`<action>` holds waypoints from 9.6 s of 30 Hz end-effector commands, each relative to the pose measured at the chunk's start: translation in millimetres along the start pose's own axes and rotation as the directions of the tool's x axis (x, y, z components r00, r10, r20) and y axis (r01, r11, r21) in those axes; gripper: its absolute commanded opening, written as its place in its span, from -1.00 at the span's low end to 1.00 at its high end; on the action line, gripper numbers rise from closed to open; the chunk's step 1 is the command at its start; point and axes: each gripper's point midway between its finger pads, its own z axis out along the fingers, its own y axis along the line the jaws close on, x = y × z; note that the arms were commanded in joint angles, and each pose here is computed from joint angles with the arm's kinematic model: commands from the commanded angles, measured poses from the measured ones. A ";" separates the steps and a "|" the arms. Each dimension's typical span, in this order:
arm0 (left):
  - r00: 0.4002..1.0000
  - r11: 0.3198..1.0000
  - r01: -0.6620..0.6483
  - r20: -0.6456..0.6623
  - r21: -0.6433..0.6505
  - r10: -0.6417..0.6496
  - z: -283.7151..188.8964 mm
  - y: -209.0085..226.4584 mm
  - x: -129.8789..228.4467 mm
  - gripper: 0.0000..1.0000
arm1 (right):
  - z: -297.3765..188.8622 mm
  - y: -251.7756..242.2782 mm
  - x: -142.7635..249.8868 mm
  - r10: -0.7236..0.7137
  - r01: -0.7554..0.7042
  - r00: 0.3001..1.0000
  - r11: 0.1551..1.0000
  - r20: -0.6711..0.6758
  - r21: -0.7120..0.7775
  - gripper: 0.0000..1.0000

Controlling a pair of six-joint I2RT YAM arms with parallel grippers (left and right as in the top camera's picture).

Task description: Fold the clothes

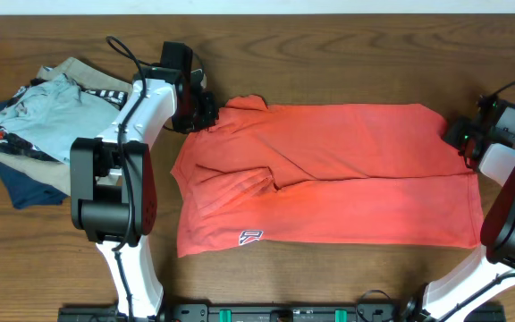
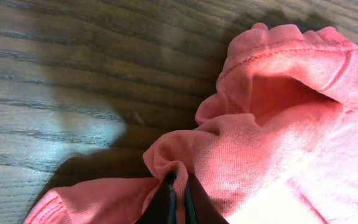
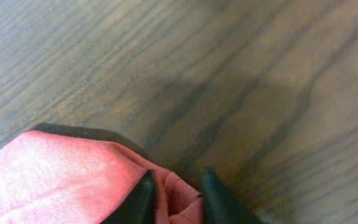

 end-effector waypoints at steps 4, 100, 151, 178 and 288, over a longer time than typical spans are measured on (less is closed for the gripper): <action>1.000 1.000 -0.004 -0.008 -0.004 0.004 -2.8 0.5 4.0 -0.88 | 4.1 -1.6 13.4 0.018 -0.018 0.999 1.000 -0.050 0.002 -0.90; 0.942 0.985 -0.001 -0.331 -0.173 -0.057 -104.1 15.9 130.7 -0.88 | -178.5 -66.7 26.6 0.098 0.021 0.965 0.897 -0.245 0.441 -0.97; 0.967 0.975 -0.016 -0.250 -0.220 -0.040 -145.9 17.6 143.6 -0.87 | -199.8 -81.6 65.1 0.175 0.049 0.908 0.858 -0.380 0.511 -0.97; 0.838 0.943 -0.006 -0.516 -0.332 -0.177 -109.2 64.6 234.3 -0.07 | -203.3 -88.9 70.1 0.237 -0.014 0.895 0.862 -0.377 0.507 -0.21; 0.925 0.976 0.011 -0.369 -0.217 -0.093 -81.1 47.9 192.6 0.05 | -171.9 138.4 174.2 -0.396 0.363 0.751 0.916 -0.528 -0.170 -0.97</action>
